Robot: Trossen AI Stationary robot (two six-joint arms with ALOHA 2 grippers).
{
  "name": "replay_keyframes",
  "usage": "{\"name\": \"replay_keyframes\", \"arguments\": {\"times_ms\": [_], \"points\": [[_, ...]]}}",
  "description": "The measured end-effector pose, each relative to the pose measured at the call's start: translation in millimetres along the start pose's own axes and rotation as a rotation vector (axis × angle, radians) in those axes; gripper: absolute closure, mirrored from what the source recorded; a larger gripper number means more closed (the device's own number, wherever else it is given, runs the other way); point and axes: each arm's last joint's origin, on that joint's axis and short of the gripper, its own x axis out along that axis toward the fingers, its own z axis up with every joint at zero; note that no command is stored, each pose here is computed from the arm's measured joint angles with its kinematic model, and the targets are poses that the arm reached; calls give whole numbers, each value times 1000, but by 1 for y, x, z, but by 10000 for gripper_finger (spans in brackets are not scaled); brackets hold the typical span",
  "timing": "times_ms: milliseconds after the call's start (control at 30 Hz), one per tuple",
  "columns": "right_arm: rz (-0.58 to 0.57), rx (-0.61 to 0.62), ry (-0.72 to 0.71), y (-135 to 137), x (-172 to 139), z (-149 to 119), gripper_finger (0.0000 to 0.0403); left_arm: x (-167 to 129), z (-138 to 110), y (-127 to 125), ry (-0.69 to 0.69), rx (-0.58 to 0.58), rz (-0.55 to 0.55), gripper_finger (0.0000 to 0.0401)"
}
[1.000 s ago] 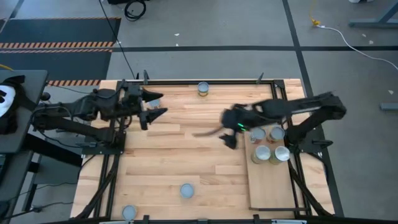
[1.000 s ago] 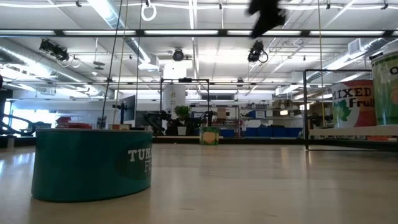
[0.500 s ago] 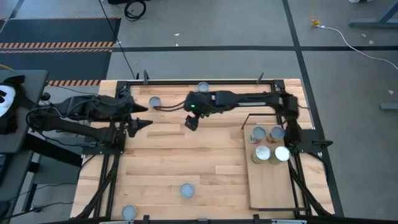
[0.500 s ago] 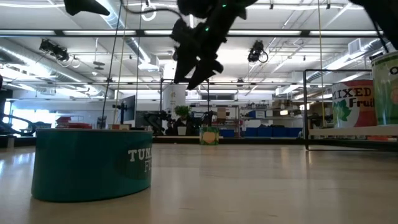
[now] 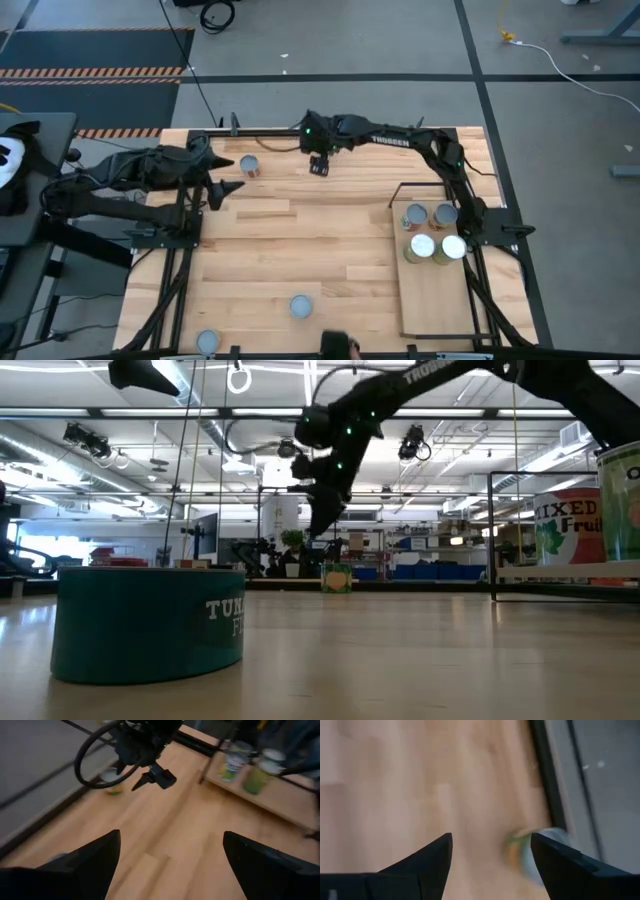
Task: Pick and place cans onto a shelf
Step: Put the canned peach on the shelf
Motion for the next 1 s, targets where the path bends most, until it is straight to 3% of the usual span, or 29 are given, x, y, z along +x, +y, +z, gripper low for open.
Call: {"name": "replay_keyframes", "arguments": {"times_ms": [200, 333, 533, 667, 933, 1000], "points": [[-44, -81, 101, -35, 37, -20, 144, 9, 6, 15, 8, -21, 89, 44], [20, -63, 162, -40, 54, -33, 153, 14, 8, 21, 13, -52, 139, 44], [18, -71, 173, -39, 62, -34, 184, 17, 9, 25, 18, -72, 166, 44], [10, -142, 169, -39, 67, -34, 234, 16, 9, 25, 14, -71, 165, 44], [-39, -287, 161, -35, 67, -31, 377, 16, 15, 20, -48, -84, 128, 44], [-23, -298, 182, -30, 60, -31, 388, 16, 16, 18, -59, -93, 112, 44]]}}
